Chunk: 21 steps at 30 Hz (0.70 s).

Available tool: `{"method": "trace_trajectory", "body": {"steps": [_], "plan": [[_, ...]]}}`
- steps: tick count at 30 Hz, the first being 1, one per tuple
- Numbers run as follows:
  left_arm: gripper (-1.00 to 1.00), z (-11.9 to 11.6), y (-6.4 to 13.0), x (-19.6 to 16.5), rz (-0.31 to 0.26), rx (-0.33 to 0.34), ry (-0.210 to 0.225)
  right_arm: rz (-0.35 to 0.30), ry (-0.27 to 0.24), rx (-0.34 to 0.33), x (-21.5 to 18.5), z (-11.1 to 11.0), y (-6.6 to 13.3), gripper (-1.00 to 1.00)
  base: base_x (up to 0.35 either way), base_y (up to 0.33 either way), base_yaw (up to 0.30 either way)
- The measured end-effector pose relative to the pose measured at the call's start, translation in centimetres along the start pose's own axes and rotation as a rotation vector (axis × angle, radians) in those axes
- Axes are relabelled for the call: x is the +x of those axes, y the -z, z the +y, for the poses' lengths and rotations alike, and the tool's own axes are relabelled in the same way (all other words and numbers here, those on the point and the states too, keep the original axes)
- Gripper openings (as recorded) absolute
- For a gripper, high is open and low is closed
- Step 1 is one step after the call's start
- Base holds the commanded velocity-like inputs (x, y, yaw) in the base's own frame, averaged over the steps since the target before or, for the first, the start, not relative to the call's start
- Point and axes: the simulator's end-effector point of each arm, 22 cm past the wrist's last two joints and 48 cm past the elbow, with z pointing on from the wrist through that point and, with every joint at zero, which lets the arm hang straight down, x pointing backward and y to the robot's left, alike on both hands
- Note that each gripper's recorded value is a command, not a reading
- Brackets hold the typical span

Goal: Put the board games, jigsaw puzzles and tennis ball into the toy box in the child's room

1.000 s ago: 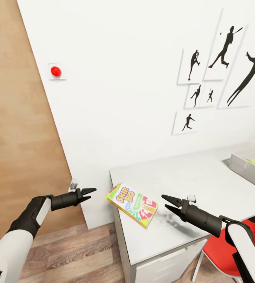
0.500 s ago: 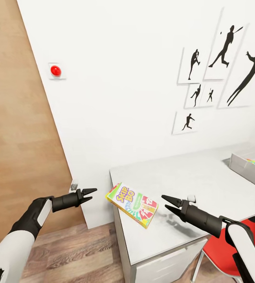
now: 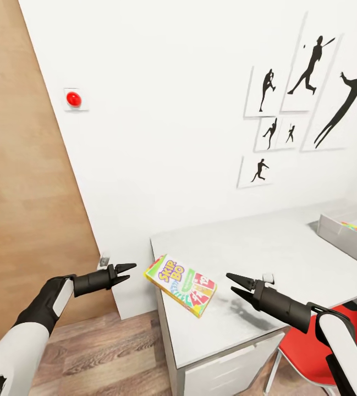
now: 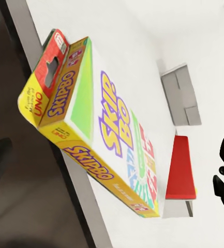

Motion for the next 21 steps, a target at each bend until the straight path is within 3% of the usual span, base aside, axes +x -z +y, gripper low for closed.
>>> {"method": "trace_trajectory", "body": {"steps": [21], "plan": [[1.00,2.6,-0.7,1.0,-0.003,0.002,0.002,-0.002,0.000,0.002,1.1,-2.8,-0.4,1.00,0.000,-0.001,0.000]]}}
